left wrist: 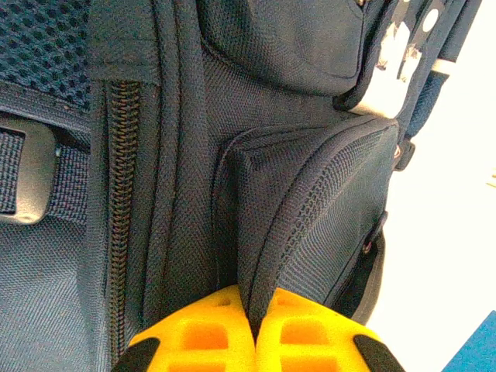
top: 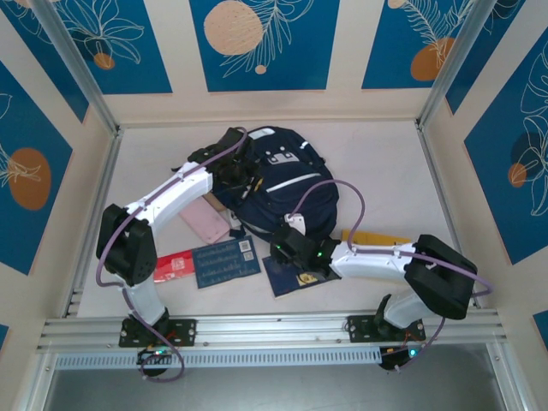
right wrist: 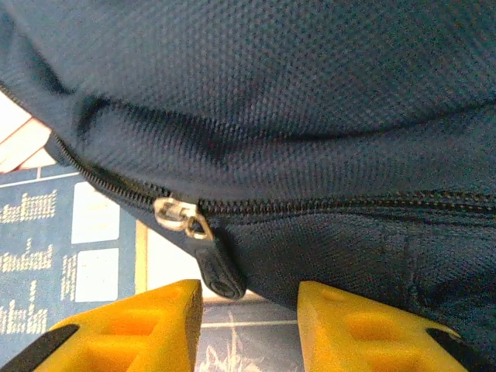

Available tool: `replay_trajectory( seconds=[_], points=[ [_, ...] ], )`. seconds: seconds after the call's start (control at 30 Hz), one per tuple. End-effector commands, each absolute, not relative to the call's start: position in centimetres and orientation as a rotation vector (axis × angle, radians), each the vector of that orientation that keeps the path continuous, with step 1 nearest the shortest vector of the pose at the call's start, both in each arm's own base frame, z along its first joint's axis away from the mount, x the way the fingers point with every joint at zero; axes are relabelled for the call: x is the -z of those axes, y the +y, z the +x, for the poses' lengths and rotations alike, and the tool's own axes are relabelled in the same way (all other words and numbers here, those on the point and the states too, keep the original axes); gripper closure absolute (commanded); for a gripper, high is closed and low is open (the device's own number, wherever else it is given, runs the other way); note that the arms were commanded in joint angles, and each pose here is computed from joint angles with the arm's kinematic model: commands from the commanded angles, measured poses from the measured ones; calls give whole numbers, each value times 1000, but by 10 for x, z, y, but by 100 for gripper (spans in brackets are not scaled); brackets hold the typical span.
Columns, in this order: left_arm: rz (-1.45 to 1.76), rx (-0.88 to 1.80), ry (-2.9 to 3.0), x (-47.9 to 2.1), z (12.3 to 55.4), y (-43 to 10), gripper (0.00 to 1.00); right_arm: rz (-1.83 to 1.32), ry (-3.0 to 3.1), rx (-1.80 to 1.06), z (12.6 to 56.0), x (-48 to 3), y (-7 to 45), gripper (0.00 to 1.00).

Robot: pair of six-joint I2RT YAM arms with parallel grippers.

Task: Pack the student bag
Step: Unzip the student bag at the top-center of the table.

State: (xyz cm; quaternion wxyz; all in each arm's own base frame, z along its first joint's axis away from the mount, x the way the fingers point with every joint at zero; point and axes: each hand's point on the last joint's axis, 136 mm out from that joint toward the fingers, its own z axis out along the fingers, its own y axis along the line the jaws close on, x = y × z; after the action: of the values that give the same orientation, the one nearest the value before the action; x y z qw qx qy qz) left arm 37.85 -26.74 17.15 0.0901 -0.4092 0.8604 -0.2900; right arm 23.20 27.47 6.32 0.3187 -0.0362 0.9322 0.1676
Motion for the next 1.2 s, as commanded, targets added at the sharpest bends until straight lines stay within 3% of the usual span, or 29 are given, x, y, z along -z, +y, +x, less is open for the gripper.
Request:
replay_trajectory(
  seconds=[0.0,0.4,0.73,1.17],
  points=[
    [-1396,953,2436,-190,395,-266,100,-103,2442,-442,246,-70,282,65],
    [-1380,907,2452,-180,396,-257,100,-128,2480,-419,246,-66,280,100],
    [-1245,863,2532,-170,408,-238,100,-207,2489,-441,236,-78,258,100],
    [-1015,915,2647,-170,413,-250,100,-346,2551,-418,239,-82,229,100]
  ],
)
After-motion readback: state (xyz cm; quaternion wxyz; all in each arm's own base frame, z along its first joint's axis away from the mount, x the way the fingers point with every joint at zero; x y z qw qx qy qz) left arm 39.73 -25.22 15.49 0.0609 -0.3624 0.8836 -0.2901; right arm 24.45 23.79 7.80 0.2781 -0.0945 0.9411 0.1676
